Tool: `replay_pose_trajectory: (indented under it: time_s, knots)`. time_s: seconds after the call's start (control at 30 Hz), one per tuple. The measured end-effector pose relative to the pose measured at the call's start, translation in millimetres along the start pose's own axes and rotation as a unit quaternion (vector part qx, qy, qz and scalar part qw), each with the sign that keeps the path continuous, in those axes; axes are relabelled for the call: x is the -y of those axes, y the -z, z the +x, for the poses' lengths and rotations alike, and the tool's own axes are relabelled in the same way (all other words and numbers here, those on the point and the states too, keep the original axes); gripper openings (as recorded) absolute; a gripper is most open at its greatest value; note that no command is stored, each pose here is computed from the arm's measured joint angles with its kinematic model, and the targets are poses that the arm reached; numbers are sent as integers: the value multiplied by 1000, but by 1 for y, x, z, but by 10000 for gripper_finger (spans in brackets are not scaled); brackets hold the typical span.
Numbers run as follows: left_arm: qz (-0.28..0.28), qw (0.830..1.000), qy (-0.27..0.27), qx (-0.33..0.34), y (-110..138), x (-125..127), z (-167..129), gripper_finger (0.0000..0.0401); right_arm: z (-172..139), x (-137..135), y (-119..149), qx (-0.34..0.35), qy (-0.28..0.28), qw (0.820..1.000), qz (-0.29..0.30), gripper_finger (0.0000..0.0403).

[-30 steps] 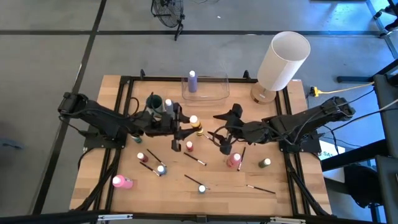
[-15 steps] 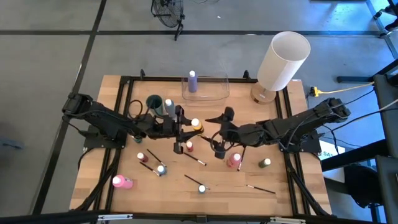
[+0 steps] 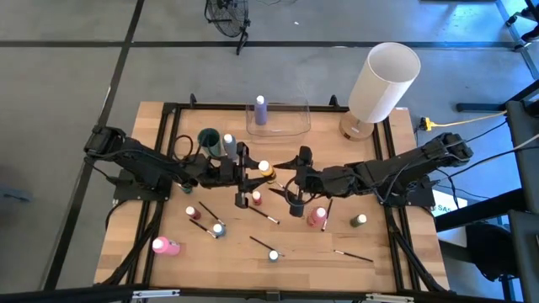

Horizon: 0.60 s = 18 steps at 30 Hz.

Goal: Pick & Place Paint Supplies
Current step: Put the yellow paint bottle into the transparent bin

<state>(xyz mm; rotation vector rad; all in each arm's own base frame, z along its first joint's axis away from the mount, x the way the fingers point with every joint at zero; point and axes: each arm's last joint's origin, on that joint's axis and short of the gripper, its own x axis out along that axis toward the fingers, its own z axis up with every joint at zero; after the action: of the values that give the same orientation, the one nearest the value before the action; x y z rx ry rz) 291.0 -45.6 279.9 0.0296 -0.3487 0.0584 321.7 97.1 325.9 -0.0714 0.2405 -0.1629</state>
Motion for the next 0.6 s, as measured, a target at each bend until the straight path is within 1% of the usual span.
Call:
replay_pose_trajectory:
  time_s: [0.13, 0.6]
  knots:
    - [1, 1000, 0, -2, 0, 0, 0, 139, 7, 0, 4, -2, 5, 1000, -11, 318]
    - [0, 1000, 1, -3, 1, 0, 0, 139, 7, 0, 2, 5, 1, 1000, -10, 318]
